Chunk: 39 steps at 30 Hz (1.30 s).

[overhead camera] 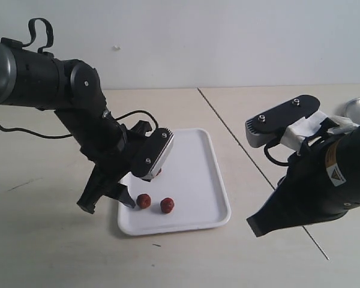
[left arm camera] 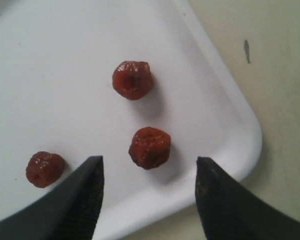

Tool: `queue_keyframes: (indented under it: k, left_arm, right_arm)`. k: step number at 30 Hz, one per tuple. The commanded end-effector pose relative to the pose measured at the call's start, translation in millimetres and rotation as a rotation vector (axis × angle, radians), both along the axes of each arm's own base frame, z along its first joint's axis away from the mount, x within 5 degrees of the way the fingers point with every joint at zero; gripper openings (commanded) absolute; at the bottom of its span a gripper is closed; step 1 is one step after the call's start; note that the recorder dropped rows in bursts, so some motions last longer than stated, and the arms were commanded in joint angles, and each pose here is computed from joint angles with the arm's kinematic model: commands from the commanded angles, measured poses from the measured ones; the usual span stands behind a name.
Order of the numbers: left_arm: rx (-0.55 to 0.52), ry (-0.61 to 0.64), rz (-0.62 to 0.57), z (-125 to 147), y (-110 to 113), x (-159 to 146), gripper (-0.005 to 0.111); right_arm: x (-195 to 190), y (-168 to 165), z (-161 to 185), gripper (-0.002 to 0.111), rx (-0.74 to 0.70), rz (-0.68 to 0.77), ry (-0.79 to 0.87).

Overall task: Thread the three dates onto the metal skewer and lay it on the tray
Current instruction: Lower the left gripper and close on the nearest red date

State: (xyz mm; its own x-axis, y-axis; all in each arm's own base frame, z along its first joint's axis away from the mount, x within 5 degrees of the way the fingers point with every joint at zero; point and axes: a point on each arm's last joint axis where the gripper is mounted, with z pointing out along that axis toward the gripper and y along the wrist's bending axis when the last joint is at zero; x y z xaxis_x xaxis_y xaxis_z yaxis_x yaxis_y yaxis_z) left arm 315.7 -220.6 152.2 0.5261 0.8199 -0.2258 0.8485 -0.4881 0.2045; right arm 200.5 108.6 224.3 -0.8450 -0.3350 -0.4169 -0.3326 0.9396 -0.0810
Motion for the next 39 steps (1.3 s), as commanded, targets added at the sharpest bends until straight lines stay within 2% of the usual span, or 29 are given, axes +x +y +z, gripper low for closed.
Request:
queue_keyframes:
  k: [1, 22, 39]
  left_arm:
    - [0.003, 0.006, -0.005, 1.8, -1.0, -0.7, 0.054]
    - [0.003, 0.006, -0.005, 1.8, -1.0, -0.7, 0.054]
    - [0.003, 0.042, 0.06, -5.0, -1.6, -0.7, 0.054]
  right_arm:
    - [-1.2, -0.2, -1.6, 0.0, -0.011, 0.008, 0.008]
    - [-1.6, -0.4, -1.8, 0.0, -0.012, 0.004, 0.013]
    - [-1.6, -0.4, -1.8, 0.0, -0.014, 0.009, 0.013]
